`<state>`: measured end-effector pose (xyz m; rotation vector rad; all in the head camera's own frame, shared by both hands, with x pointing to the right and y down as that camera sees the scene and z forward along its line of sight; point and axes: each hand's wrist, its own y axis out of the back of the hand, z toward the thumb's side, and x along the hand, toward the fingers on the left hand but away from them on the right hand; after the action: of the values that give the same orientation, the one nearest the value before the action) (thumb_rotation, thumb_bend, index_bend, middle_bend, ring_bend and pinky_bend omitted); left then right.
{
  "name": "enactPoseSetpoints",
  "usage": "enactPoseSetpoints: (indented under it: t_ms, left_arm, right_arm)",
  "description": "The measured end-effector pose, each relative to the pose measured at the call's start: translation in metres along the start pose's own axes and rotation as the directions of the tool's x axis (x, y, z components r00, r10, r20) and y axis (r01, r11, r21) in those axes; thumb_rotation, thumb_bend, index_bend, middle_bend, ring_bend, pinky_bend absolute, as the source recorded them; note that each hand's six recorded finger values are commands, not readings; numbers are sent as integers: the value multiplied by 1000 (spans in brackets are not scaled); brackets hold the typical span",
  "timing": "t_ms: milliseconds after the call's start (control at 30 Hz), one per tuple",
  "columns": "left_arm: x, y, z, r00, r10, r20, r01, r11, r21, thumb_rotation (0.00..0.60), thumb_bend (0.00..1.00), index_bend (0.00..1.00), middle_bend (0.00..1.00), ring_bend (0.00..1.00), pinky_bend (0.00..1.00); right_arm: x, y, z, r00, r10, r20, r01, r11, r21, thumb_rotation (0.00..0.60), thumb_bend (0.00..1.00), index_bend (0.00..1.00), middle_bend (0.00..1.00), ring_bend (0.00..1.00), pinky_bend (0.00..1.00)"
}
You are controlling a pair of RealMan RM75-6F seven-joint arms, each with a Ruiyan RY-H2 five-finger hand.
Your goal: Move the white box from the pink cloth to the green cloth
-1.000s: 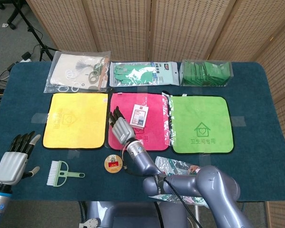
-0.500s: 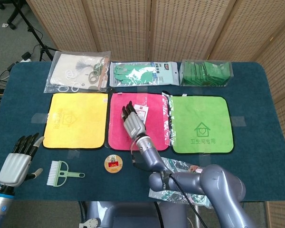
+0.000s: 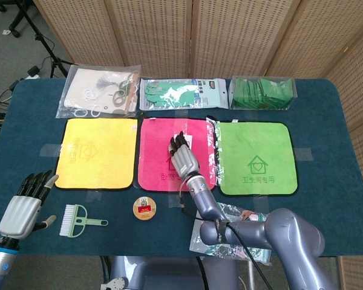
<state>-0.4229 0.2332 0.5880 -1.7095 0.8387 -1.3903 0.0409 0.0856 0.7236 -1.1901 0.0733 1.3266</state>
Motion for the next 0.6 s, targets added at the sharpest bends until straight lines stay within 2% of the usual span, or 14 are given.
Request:
enactPoseSetpoints:
  t_ms: [600]
  left_arm:
    - [-3, 1, 4, 1000, 2, 12, -2, 1000, -6, 600, 155, 0, 0, 0, 0]
  right_arm:
    - [7, -18, -18, 998, 38, 40, -38, 999, -8, 600, 1000, 66, 0, 0, 0]
